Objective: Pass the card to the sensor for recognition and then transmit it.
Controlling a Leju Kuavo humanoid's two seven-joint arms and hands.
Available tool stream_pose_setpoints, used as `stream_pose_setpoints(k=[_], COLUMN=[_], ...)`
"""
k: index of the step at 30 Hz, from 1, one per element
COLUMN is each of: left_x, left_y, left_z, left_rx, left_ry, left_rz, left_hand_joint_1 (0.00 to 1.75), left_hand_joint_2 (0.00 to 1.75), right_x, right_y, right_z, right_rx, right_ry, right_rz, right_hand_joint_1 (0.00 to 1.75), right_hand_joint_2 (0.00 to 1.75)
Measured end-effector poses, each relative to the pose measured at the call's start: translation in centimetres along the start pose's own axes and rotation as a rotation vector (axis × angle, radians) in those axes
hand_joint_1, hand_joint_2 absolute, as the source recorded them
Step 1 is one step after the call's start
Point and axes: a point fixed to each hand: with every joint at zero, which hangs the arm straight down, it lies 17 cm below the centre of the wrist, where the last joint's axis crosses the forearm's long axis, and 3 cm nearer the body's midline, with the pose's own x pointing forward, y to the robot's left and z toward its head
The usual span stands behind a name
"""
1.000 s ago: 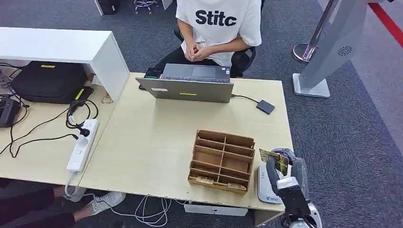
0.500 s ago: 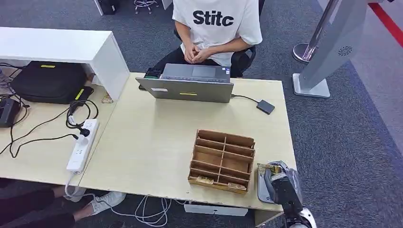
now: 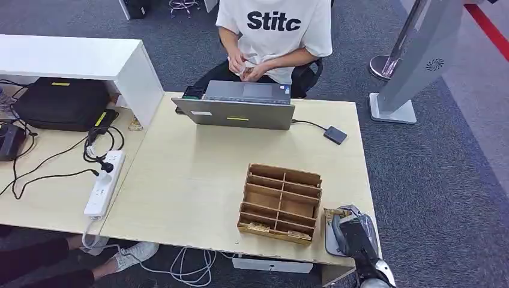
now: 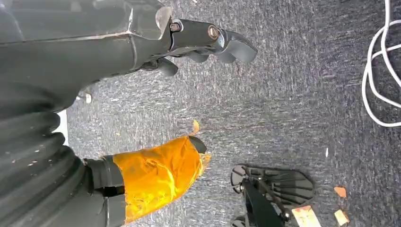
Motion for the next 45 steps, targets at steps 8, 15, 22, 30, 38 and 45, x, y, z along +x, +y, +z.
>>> stream_pose_setpoints(k=[8, 15, 22, 30, 38, 45], left_x=[0.0, 0.0, 0.0, 0.1, 0.5, 0.6], left_y=[0.0, 0.1, 0.1, -0.2, -0.5, -0.5], left_z=[0.0, 0.0, 0.0, 0.0, 0.0, 0.0], left_rx=[0.000, 0.001, 0.002, -0.010, -0.046, -0.062], left_ry=[0.001, 0.000, 0.001, -0.006, -0.020, -0.022], left_rz=[0.003, 0.004, 0.010, -0.008, -0.075, -0.129], left_hand_joint_1=[0.00, 0.00, 0.00, 0.00, 0.00, 0.00], left_hand_joint_2=[1.75, 1.75, 1.75, 1.75, 1.75, 1.75], right_x=[1.0, 1.4, 6.1, 19.2, 30.2, 32.9], right_y=[-0.4, -0.8, -4.1, -7.8, -3.1, -1.0], right_z=[0.3, 0.4, 0.4, -0.5, -6.6, -11.5], right_rx=[-0.006, -0.017, -0.113, -0.258, -0.073, -0.028], right_ry=[-0.035, -0.048, -0.178, -0.446, -0.532, -0.490], right_rz=[-0.011, -0.012, 0.016, 0.231, 0.303, 0.401], right_hand_joint_1=[1.75, 1.75, 1.75, 1.75, 1.75, 1.75], right_hand_joint_2=[1.75, 1.75, 1.75, 1.75, 1.75, 1.75])
